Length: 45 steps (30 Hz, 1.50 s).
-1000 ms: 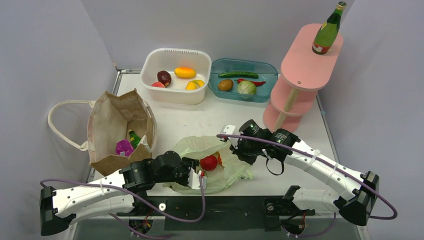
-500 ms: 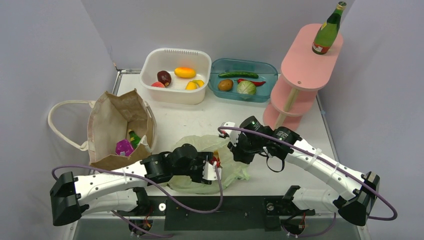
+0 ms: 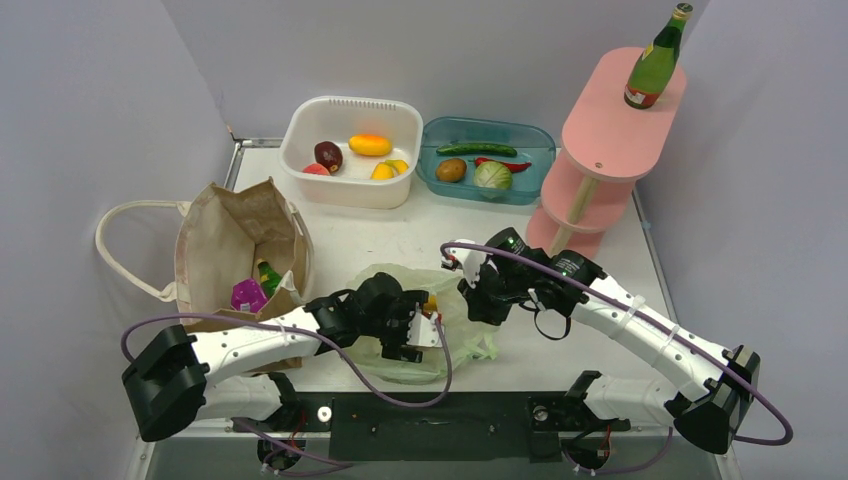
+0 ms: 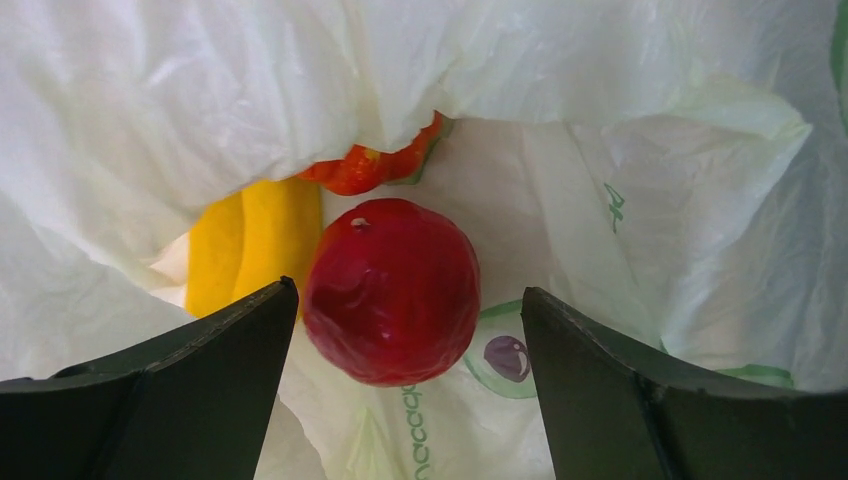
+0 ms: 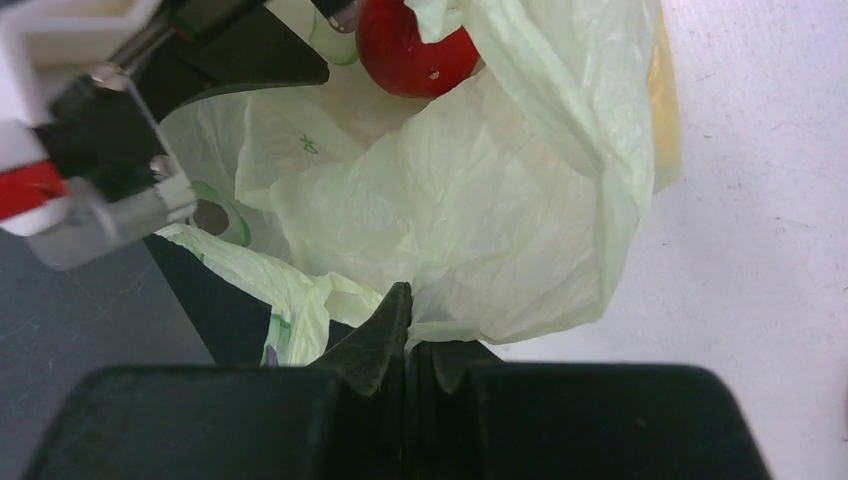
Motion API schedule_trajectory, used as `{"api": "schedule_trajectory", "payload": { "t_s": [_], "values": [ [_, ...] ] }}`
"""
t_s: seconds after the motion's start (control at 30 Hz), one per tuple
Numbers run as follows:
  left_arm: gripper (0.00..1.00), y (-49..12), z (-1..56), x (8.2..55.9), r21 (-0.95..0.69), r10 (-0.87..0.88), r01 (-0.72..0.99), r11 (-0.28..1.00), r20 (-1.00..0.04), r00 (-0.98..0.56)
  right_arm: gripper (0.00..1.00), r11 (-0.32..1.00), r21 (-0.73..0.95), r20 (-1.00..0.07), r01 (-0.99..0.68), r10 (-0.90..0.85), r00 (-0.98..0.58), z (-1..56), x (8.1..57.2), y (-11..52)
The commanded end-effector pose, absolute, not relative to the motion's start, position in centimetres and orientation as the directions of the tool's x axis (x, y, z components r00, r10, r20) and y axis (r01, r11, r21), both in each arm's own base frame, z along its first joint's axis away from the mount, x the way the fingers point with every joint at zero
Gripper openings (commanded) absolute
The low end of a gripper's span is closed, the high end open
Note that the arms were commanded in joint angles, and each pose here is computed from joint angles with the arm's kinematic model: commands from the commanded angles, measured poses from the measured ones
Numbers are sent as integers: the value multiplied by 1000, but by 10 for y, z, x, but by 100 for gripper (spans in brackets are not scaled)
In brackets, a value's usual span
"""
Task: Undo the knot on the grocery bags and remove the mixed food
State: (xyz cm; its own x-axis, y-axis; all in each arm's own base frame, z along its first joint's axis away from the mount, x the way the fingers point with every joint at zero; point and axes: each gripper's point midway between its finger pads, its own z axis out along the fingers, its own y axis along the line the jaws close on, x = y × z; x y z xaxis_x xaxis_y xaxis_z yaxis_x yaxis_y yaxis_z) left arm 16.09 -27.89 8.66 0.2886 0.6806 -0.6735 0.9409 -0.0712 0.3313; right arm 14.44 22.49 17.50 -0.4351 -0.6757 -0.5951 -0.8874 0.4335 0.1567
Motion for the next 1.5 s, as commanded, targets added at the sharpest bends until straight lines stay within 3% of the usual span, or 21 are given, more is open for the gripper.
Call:
{"api": "schedule_trajectory", "payload": {
  "t_s": [0.0,0.2,0.33,0.43,0.73,0.97,1.2,1.47],
  "values": [
    [82,-290,76,160,326,657,937,-130,-679,327,0,426,164,-643,-890,-638,-424,191,149,232],
    [71,-289,61,163,302,684,943,-143,-658,314,0,438,164,-643,-884,-632,-432,189,152,229],
    [56,-290,85,162,316,665,939,-133,-675,321,0,446,159,-648,-881,-626,-434,190,155,228],
    [40,-290,123,156,354,605,927,-126,-713,355,0,451,158,-647,-879,-625,-437,190,156,227],
    [34,-298,268,104,198,348,974,-107,-911,223,0,482,242,-641,-842,-572,-512,187,156,226],
    [35,-303,341,114,3,235,997,81,-972,-16,0,449,318,-642,-835,-547,-538,187,143,228],
    [36,-292,375,186,-98,102,939,330,-985,-138,0,458,345,-655,-819,-508,-560,193,146,225],
    [36,-223,376,366,-57,37,685,726,-992,-122,0,475,350,-657,-808,-491,-573,196,146,223]
  ]
}}
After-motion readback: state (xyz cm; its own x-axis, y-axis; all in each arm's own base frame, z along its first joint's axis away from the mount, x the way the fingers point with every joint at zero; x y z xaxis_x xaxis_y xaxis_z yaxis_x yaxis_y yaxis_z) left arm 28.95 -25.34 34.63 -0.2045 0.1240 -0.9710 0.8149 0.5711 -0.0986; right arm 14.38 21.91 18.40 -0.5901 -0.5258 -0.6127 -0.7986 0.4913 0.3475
